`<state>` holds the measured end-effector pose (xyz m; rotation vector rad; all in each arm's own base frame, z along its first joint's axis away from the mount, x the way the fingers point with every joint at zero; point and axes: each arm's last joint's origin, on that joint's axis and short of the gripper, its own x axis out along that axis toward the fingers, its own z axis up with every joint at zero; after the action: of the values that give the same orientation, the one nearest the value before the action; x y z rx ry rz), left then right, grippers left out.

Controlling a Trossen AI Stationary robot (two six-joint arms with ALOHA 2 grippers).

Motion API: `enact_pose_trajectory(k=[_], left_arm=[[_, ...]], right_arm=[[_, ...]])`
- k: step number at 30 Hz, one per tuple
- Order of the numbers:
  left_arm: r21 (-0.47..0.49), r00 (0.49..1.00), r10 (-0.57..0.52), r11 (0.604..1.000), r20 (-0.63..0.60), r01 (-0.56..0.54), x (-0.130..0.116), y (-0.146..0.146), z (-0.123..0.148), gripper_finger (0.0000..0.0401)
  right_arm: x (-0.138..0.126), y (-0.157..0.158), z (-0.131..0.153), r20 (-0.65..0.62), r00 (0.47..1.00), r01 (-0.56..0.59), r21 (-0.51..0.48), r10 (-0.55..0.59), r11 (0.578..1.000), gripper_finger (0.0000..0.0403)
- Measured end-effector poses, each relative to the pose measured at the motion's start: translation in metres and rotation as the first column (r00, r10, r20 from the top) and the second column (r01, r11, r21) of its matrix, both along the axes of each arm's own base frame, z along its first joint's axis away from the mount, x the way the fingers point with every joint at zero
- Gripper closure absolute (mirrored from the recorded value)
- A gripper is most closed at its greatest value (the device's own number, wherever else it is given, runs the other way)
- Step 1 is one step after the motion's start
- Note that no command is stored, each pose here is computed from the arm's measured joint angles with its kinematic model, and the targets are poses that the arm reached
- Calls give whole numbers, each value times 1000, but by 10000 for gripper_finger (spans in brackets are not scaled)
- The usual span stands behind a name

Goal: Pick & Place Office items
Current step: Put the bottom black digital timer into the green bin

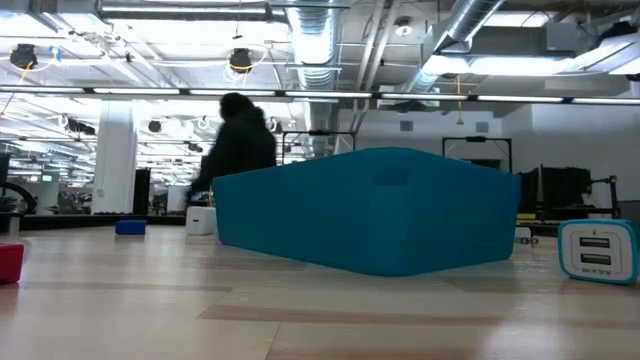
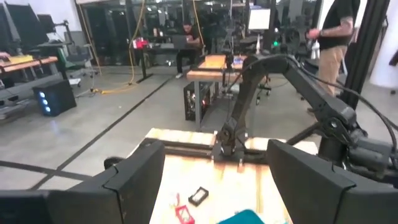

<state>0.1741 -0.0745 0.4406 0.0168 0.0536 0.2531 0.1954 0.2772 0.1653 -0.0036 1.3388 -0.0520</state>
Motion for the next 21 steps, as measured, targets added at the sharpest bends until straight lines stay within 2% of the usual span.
enact_pose_trajectory(k=[10,15,21], left_arm=[[21,996,-3,1000,-89,5,-2,0,-10,123],[21,996,-3,1000,-90,5,-2,0,-10,123],[13,996,-3,1000,-88,4,-2,0,-10,123]], right_arm=[[-5,-10,-20,-36,999,33,10,-33,999,127],[-10,-8,-25,-33,999,38,16,-38,999,127],[-11,-6,-39,-52,998,33,-22,-34,999,127]])
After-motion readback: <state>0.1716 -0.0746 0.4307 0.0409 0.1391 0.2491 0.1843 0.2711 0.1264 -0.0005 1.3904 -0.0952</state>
